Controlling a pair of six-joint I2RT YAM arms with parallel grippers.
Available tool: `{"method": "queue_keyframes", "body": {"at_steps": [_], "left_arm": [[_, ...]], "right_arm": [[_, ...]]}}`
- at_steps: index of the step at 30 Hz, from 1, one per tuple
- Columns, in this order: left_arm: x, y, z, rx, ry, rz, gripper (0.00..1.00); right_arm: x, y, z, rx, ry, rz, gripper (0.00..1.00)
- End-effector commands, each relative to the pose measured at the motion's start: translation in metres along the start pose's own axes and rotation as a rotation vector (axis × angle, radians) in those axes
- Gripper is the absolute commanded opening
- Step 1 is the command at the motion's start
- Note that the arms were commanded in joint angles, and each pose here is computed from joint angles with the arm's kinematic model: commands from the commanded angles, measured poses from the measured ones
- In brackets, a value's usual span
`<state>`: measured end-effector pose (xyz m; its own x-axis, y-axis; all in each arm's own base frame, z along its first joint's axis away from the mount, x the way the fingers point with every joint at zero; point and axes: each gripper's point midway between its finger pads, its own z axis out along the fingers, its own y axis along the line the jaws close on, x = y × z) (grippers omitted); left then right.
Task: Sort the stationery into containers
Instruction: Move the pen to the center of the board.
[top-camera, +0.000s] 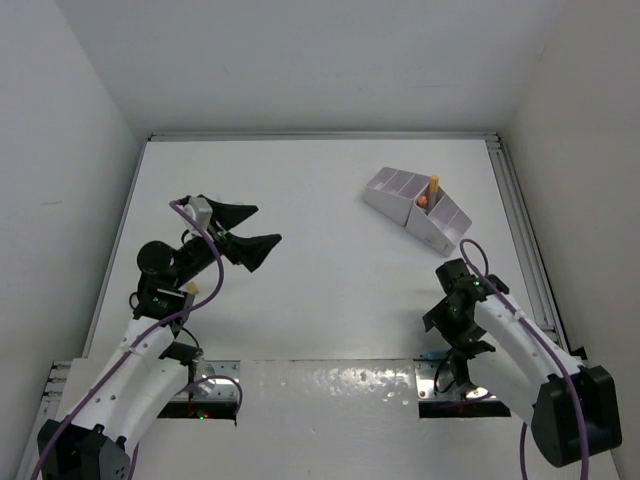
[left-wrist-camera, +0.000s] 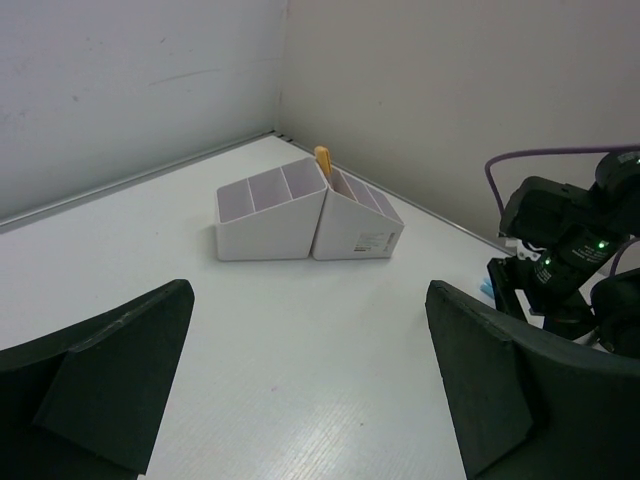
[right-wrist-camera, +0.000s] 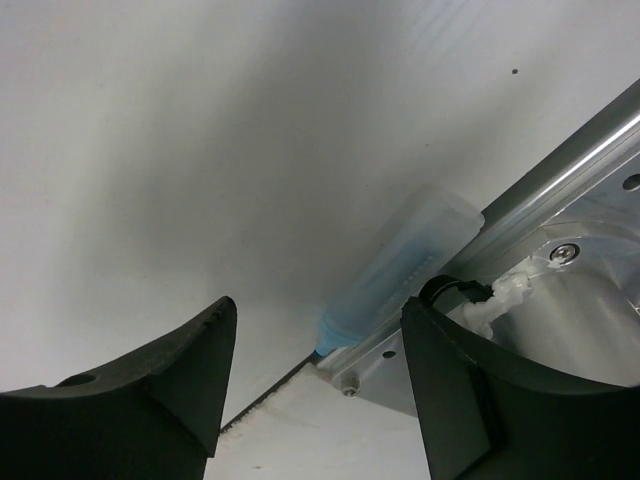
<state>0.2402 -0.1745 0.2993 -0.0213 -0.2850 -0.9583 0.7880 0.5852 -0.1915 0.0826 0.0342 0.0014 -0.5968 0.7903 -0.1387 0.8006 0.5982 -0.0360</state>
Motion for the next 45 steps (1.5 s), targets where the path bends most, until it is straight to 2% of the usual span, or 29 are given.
{"method": "queue_keyframes", "body": {"at_steps": [1, 4, 10, 16, 19, 27, 30, 35, 36, 37, 39, 45], "left_arm": [[-0.012, -0.003, 0.001, 0.005, -0.046, 0.028, 1.0], [-0.012, -0.002, 0.001, 0.0, -0.048, 0.026, 1.0], [-0.012, 0.0, 0.002, -0.006, -0.043, 0.038, 1.0], [-0.013, 0.002, 0.003, -0.013, -0.045, 0.033, 1.0], [-0.013, 0.002, 0.003, -0.014, -0.042, 0.037, 1.0], [-0.014, 0.004, 0.003, -0.022, -0.036, 0.041, 1.0], [-0.015, 0.004, 0.003, -0.024, -0.038, 0.041, 1.0], [-0.015, 0.004, 0.003, -0.026, -0.038, 0.044, 1.0], [-0.014, 0.004, 0.002, -0.026, -0.037, 0.044, 1.0], [-0.014, 0.003, 0.002, -0.026, -0.037, 0.043, 1.0], [-0.014, 0.003, 0.002, -0.027, -0.039, 0.044, 1.0], [-0.013, 0.004, 0.001, -0.029, -0.038, 0.046, 1.0]], "right_arm": [[0.017, -0.032, -0.013, 0.146, 0.093, -0.095, 0.66], [0.023, -0.029, 0.0, 0.136, 0.117, -0.085, 0.66], [0.016, -0.019, 0.016, 0.103, 0.07, -0.074, 0.65], [0.006, -0.006, 0.025, 0.061, 0.025, -0.13, 0.61], [0.003, 0.018, 0.034, -0.033, 0.015, -0.189, 0.59], [-0.026, 0.067, 0.018, -0.142, -0.115, -0.29, 0.55], [-0.029, 0.076, 0.015, -0.158, -0.127, -0.305, 0.53], [-0.025, 0.084, 0.019, -0.197, -0.117, -0.356, 0.41], [-0.023, 0.086, 0.02, -0.208, -0.112, -0.382, 0.37], [-0.021, 0.089, 0.02, -0.222, -0.103, -0.427, 0.29], [-0.019, 0.098, 0.016, -0.243, -0.11, -0.492, 0.22], [-0.012, 0.146, 0.0, -0.364, -0.171, -0.749, 0.14]]}}
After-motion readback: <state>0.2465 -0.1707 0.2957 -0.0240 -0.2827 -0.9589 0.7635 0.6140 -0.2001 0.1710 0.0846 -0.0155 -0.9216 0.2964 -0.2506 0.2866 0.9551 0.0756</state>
